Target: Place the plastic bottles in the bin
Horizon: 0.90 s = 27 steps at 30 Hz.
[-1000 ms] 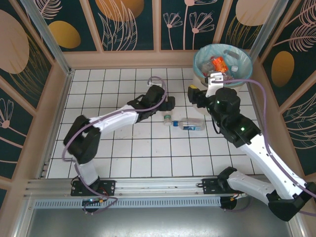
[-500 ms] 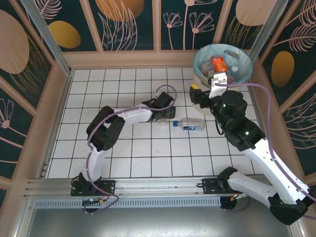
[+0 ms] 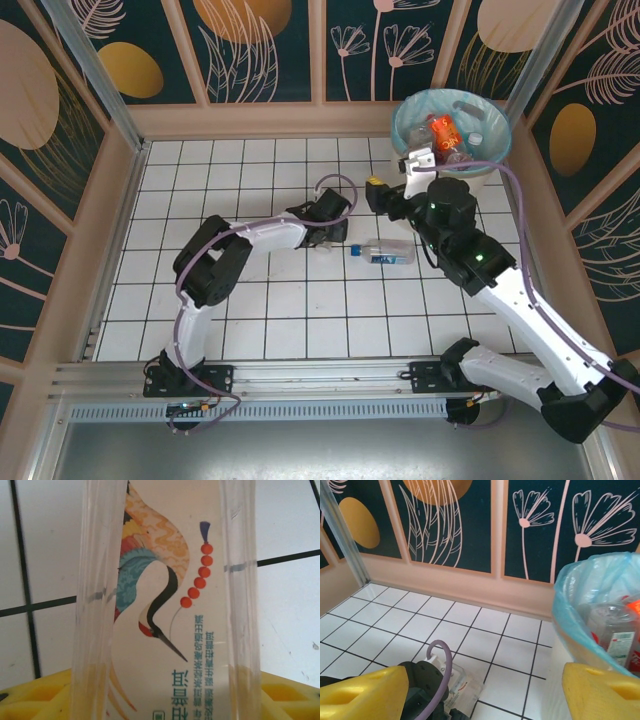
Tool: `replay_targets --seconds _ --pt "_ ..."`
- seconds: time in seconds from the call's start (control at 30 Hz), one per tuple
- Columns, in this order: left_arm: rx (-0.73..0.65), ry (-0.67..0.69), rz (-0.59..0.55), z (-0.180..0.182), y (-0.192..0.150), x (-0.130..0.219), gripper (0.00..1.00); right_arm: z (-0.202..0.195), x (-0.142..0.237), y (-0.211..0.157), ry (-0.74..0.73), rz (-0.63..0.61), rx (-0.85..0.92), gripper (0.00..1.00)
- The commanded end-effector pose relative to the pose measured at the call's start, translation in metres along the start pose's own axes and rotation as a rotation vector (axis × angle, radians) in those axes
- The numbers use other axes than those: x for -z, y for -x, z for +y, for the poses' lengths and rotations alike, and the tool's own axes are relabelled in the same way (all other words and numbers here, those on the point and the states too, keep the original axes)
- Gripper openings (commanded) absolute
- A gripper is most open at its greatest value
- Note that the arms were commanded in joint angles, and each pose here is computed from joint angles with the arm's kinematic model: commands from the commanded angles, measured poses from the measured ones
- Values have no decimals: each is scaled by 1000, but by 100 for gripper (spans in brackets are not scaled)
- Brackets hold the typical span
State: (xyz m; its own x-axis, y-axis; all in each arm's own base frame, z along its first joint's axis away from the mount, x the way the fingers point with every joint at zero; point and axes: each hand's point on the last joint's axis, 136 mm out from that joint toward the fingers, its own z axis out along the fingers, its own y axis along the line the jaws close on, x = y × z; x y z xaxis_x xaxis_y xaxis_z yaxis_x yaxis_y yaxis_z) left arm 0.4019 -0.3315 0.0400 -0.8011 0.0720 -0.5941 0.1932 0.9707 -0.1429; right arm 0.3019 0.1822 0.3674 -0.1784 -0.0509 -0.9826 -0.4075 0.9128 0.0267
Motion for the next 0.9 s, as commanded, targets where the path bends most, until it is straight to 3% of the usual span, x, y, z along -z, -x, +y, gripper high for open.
replay_targets --seconds 0.0,0.23,0.37,0.53,0.67,0.87 --pt "6 -47 -183 -1 46 50 64 16 -4 19 75 -56 -50 81" --pt "-61 -172 -471 2 85 151 63 32 -8 47 153 -145 -84 81" --pt "-165 -313 -570 -9 83 198 68 49 -4 58 262 -222 -118 81" --pt "-214 -437 -708 -9 73 245 63 81 16 78 484 -328 -158 84" --pt "-238 -462 -767 -6 69 263 53 87 14 79 519 -333 -166 84" --pt "-229 -488 -804 -4 69 277 51 83 11 78 489 -324 -172 85"
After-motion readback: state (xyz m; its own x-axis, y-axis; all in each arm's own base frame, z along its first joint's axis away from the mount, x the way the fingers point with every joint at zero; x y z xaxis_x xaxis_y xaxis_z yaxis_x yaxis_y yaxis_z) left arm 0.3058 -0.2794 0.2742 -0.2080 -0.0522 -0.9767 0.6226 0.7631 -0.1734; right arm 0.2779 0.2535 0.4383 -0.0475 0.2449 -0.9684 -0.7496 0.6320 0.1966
